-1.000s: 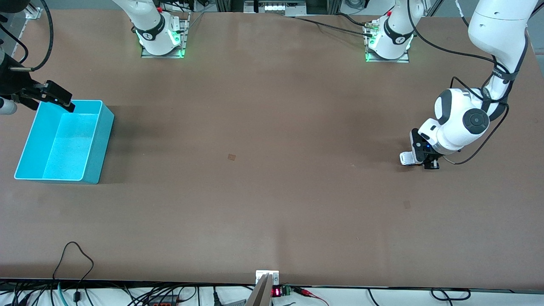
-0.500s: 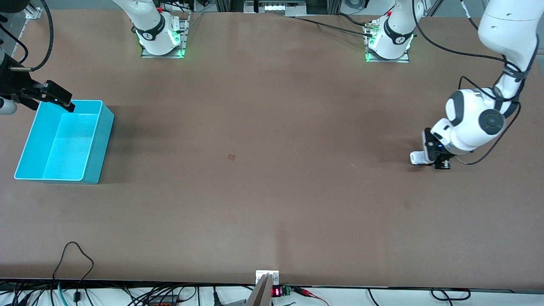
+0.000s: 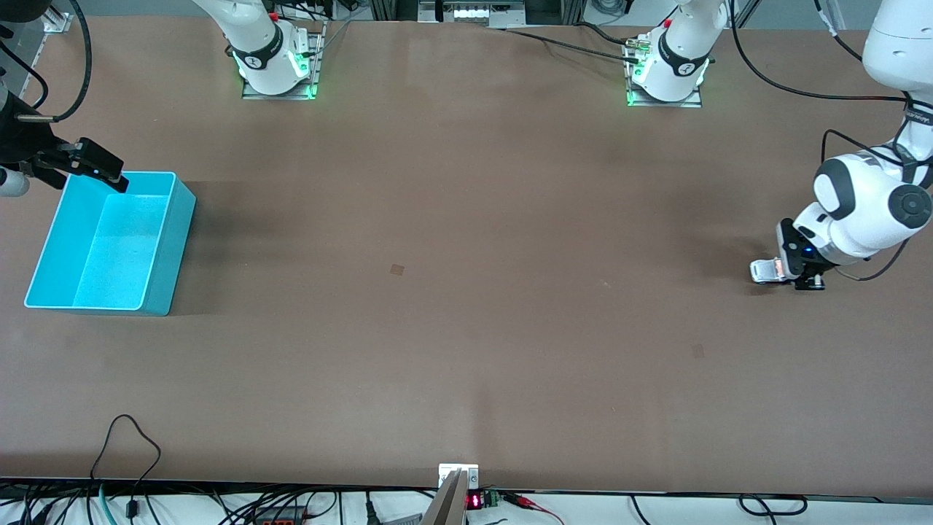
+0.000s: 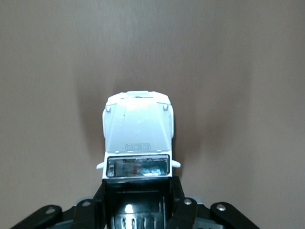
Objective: Wind and store white jeep toy
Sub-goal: 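Drag the jeep backward along the table with the left gripper to wind it, then open the left gripper to release the wound jeep and lift away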
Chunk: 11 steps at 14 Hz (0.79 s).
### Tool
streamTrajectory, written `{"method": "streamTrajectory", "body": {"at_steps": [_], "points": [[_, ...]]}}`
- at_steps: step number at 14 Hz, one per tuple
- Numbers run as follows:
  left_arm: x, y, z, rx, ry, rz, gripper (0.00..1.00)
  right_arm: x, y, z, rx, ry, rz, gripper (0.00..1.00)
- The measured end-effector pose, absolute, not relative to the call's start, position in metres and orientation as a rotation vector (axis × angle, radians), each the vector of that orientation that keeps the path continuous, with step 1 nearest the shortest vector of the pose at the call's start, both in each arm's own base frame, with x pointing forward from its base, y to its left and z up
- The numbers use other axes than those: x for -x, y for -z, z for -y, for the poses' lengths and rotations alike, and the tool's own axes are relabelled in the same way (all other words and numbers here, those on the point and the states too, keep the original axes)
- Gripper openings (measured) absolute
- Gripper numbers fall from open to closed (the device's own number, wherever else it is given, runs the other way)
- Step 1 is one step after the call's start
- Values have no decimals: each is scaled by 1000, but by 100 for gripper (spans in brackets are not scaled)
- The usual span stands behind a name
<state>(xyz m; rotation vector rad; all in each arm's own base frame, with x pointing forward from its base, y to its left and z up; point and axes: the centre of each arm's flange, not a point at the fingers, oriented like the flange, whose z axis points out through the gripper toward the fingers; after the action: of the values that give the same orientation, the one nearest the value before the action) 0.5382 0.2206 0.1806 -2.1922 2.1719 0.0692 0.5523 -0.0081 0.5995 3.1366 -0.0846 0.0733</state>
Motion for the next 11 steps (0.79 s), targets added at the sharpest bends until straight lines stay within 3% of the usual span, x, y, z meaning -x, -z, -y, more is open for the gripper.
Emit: {"method": "streamTrajectory", "body": {"at_steps": [11], "points": [[-536,-181,-253,2192,-67,-2159,52,-552,-599,10,-3136,-73,88,100]]}}
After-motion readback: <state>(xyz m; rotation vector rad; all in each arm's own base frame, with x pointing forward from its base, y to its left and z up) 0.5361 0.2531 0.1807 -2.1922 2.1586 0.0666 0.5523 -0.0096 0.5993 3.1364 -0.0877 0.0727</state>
